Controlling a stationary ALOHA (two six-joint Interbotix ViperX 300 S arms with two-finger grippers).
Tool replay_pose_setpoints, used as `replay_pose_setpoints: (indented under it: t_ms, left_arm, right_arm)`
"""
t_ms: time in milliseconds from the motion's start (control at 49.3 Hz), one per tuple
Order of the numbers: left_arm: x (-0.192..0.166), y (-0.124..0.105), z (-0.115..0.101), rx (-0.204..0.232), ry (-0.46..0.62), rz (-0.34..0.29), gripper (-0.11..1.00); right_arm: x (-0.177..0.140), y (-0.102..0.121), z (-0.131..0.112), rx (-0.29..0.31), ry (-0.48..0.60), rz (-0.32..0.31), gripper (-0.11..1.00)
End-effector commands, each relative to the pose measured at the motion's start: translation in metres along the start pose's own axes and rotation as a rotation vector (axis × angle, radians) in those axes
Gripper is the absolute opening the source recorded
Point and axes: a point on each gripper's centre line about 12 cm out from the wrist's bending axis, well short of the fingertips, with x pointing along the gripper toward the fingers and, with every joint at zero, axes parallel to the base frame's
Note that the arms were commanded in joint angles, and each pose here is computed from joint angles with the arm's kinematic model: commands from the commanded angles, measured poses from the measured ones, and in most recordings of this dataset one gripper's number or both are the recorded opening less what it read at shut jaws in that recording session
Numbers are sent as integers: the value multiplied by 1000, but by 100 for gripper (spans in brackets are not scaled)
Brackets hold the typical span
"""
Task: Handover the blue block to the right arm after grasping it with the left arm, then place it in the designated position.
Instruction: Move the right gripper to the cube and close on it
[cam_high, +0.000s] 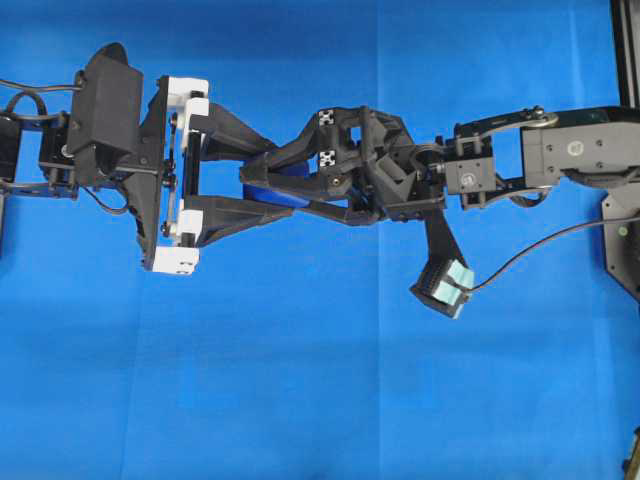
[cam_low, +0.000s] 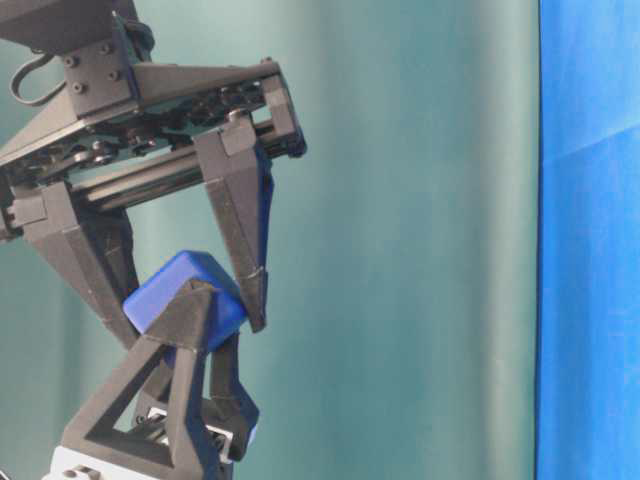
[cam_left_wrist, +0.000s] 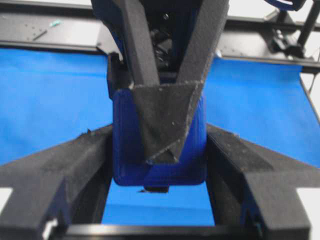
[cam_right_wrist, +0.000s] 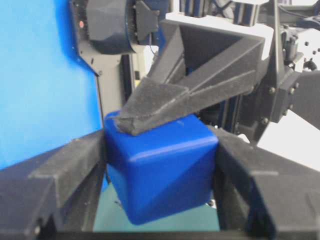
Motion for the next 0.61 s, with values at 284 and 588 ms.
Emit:
replay_pose_setpoints:
  t_ms: [284, 588]
  left_arm:
    - [-3, -2, 10, -1, -33, -7, 46]
    - [-4, -3, 12, -10, -52, -9, 51]
  right_arm:
    - [-9, -19, 4, 4, -9, -50, 51]
    - [-9, -18, 5, 5, -11, -48, 51]
